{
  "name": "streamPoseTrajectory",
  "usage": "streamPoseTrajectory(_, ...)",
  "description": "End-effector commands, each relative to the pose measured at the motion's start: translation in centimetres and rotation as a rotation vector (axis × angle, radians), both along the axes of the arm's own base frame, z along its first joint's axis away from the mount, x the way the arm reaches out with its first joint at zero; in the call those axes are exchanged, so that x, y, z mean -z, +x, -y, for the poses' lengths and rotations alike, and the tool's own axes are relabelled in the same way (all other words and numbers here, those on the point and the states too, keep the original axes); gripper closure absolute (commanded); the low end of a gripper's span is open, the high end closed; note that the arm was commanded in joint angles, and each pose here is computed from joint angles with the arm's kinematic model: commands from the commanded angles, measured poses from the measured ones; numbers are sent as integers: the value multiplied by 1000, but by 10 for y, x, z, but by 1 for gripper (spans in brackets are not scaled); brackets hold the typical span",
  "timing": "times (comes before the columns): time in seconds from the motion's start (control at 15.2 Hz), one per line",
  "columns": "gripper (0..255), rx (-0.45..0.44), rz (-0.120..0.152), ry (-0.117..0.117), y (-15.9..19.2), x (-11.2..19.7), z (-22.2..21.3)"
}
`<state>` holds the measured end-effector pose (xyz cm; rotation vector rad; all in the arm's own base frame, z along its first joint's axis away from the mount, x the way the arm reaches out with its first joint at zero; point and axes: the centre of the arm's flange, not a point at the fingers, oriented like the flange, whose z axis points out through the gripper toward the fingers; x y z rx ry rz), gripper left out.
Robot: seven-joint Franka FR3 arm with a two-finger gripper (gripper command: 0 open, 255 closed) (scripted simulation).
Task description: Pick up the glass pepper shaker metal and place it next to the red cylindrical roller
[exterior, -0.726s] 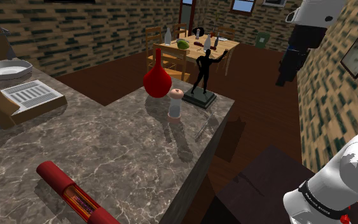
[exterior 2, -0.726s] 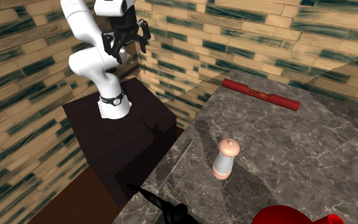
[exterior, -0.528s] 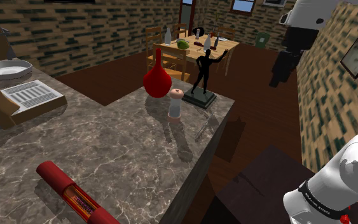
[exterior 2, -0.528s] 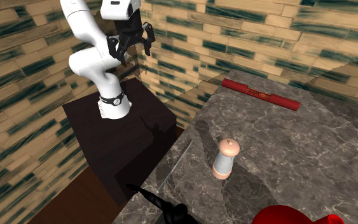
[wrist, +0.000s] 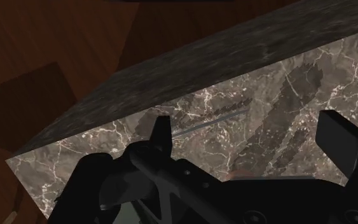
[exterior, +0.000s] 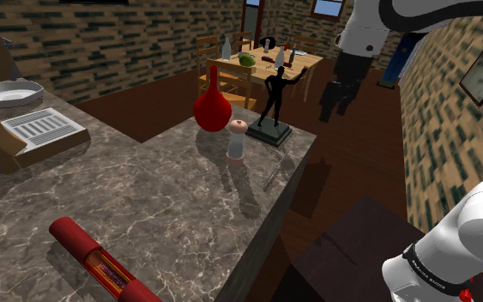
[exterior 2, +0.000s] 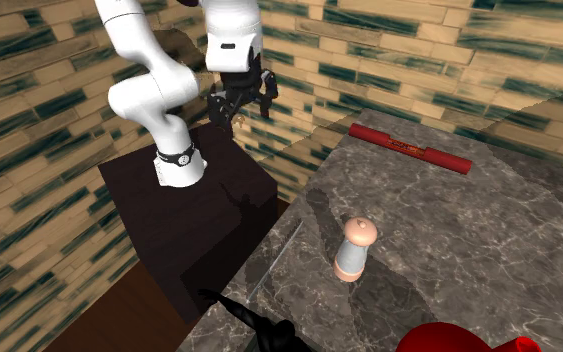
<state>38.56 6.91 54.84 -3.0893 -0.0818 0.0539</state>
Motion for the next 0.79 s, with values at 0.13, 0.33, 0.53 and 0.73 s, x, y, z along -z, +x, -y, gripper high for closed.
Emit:
streamPoseTrajectory(0.13, 0, 1, 24, -8, 43, 21, -20)
streamPoseTrajectory(0.33, 0, 2, 40, -14, 74, 37, -33)
streamPoseTrajectory(0.53, 0, 3, 57, -21, 106, 53, -46)
streamPoseTrajectory(0.73, 0, 4, 73, -27, 138, 69, -58)
